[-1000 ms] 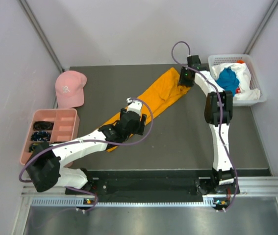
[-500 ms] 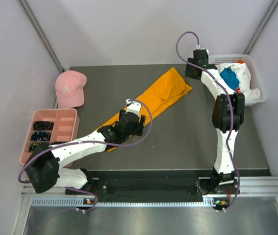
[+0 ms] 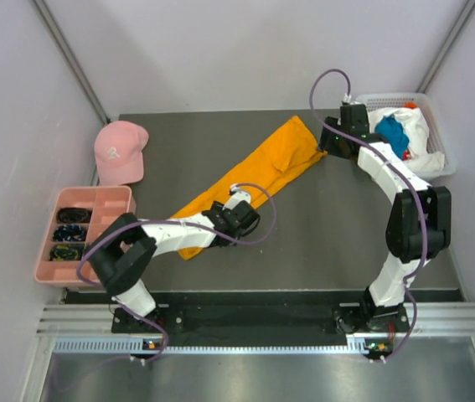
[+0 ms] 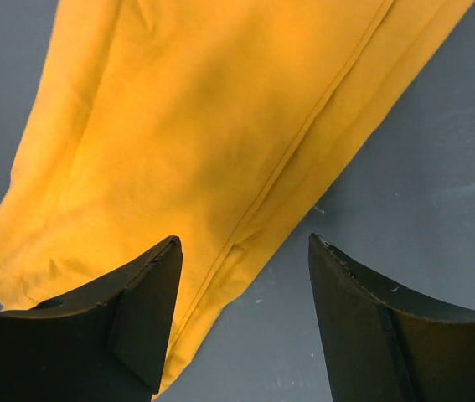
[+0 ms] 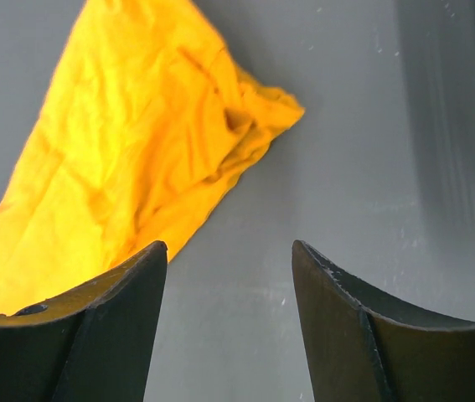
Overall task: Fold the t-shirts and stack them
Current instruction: Rotate the tshirt 90 degrees
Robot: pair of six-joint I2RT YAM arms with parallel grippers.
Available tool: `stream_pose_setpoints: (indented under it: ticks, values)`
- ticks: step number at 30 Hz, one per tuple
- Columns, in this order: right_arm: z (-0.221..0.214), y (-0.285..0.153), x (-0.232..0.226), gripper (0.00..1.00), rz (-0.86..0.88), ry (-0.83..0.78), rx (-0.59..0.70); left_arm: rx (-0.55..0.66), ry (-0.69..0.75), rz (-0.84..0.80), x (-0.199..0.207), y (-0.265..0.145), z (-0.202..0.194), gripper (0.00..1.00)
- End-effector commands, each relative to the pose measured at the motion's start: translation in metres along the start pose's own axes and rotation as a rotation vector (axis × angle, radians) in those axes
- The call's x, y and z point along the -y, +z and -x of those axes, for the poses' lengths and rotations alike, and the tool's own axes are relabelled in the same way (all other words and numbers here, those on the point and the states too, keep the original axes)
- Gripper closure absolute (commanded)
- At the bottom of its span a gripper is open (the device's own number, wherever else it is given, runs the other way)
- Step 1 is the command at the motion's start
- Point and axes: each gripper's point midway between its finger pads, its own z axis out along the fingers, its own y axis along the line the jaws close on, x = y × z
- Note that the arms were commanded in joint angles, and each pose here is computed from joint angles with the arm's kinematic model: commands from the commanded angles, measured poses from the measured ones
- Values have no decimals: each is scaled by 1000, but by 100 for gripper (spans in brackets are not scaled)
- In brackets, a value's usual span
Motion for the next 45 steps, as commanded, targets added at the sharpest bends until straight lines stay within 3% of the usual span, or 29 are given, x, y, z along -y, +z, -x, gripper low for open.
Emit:
stream_pose_setpoints:
  ticks: [1,15,30,45]
  values:
    - [31,-51,-31,38,119,19,133,-6,47,110,-1,-5,3,33]
    - [30,-91,-33,38,140,14,165,-105,123,195,-1,2,-20,35]
    - [28,-95,-34,37,150,21,167,-165,113,236,-6,3,-36,42]
    - [23,-99,-30,37,142,15,154,-209,122,209,0,7,-46,68]
